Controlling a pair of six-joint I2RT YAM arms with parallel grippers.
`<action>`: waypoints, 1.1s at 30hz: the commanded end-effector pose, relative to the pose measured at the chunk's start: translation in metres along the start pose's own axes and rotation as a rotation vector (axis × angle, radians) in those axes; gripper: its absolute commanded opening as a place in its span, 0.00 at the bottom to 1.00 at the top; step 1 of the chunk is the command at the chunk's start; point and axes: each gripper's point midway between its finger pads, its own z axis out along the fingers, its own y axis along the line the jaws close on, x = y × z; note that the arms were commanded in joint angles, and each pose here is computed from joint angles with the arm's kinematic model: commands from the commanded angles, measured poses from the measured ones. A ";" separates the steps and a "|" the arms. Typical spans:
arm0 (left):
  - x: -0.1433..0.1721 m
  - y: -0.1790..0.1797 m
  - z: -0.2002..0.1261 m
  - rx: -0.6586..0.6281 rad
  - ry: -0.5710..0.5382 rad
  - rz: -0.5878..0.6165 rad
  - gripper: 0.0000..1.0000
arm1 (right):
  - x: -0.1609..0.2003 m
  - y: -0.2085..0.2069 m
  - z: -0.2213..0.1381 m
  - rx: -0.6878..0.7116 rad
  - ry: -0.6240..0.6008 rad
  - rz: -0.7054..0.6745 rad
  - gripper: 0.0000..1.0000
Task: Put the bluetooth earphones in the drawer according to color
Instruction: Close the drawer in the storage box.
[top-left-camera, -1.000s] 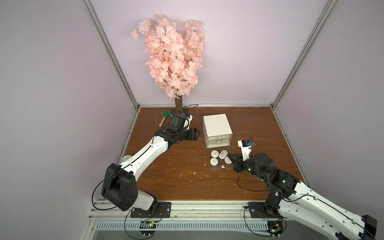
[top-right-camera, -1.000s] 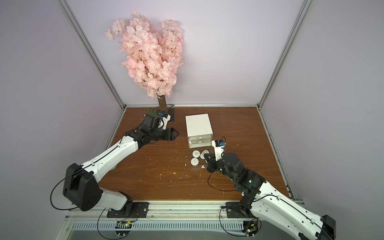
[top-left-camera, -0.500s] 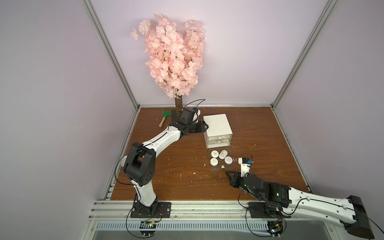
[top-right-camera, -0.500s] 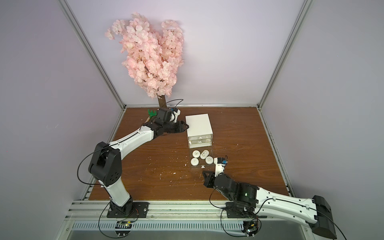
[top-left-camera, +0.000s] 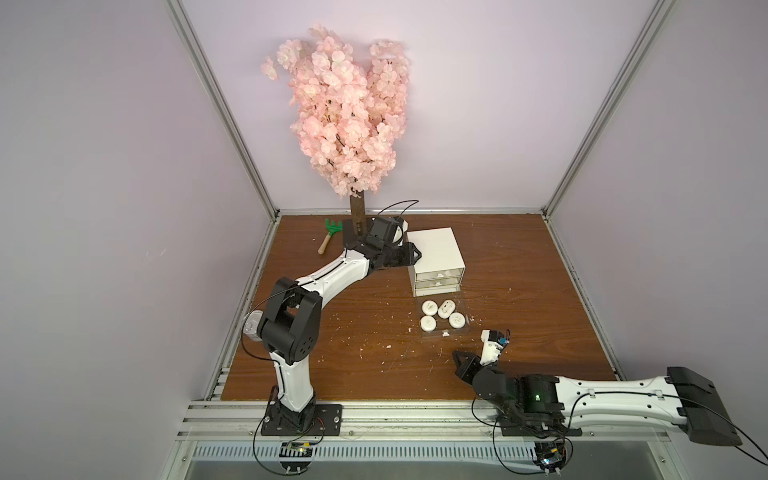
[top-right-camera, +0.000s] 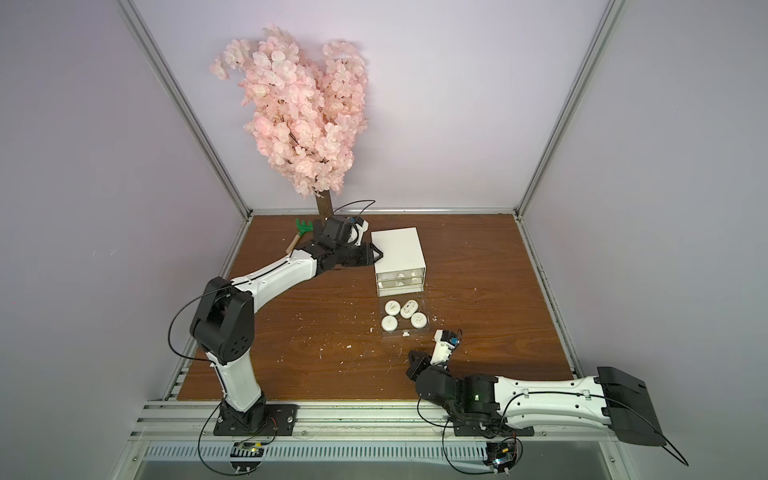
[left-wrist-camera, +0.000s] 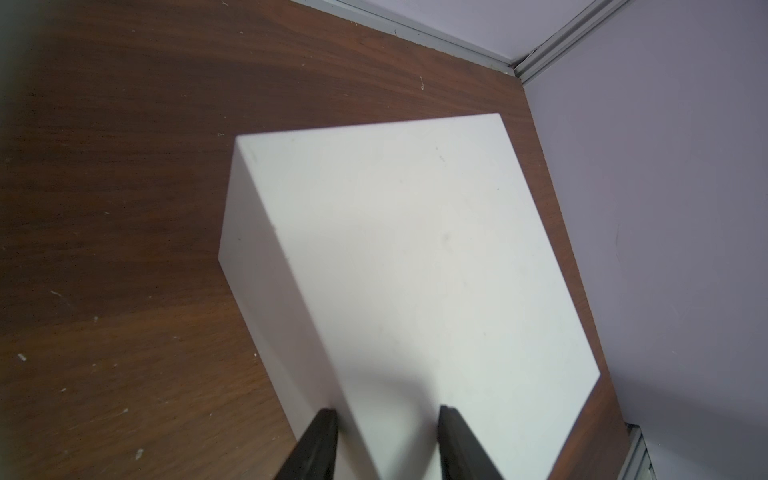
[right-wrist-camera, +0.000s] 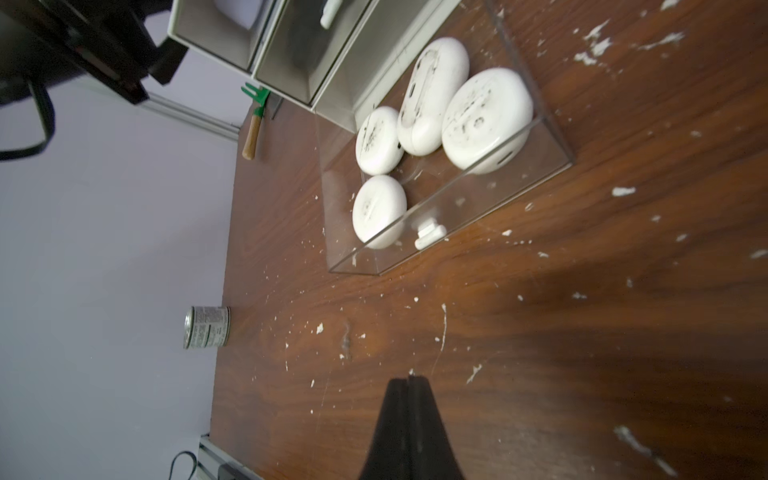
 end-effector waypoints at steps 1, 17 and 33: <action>0.011 0.003 0.015 -0.001 0.040 0.013 0.43 | -0.014 0.001 0.001 -0.020 -0.096 0.109 0.00; 0.023 0.004 0.028 -0.018 0.084 0.017 0.44 | -0.025 -0.017 0.024 -0.016 -0.125 0.169 0.00; 0.028 0.006 0.031 -0.027 0.097 0.008 0.44 | -0.017 -0.008 0.061 -0.024 -0.063 0.163 0.00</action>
